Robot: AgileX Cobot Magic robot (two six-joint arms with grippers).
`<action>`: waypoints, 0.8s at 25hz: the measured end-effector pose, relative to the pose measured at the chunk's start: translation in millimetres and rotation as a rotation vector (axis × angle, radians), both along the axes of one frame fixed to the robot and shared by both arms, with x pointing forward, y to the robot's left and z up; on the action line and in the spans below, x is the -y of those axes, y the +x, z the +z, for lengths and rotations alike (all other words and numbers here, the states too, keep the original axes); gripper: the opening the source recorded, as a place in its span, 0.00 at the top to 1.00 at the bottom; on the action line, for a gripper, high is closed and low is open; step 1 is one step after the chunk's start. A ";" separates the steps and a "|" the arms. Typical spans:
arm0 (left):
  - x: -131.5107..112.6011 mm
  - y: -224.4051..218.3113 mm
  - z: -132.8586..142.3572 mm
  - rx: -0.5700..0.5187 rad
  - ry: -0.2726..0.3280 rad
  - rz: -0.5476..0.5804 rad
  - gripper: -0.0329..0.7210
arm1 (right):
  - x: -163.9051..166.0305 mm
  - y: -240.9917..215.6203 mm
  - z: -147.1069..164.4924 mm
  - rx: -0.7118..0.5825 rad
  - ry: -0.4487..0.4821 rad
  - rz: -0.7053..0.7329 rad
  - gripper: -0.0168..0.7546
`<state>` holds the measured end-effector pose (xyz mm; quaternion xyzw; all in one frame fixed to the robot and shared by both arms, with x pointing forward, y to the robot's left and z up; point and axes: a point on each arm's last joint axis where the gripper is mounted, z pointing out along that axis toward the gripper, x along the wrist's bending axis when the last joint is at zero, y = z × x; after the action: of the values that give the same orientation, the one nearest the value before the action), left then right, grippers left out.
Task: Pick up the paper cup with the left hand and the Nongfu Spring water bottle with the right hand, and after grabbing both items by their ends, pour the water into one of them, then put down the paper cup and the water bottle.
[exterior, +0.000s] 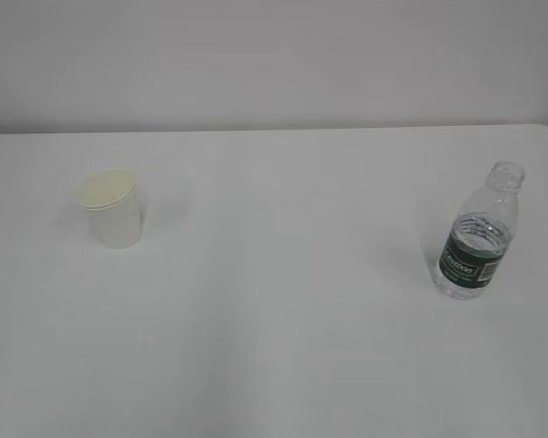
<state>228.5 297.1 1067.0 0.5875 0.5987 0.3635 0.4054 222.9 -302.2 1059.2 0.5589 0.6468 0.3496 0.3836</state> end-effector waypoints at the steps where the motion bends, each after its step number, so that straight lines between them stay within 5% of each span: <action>1: 0.0 0.0 0.8 0.006 0.002 -0.001 0.29 | 0.0 0.2 0.5 0.005 0.000 0.000 0.24; 20: 0.0 31.0 26.4 0.053 0.001 -0.003 0.29 | -2.4 33.5 20.4 0.100 0.002 0.007 0.24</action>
<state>259.6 297.0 1093.4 0.5787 0.5865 0.3787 0.4215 256.4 -299.8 1079.6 0.5389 0.6283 0.3790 0.4136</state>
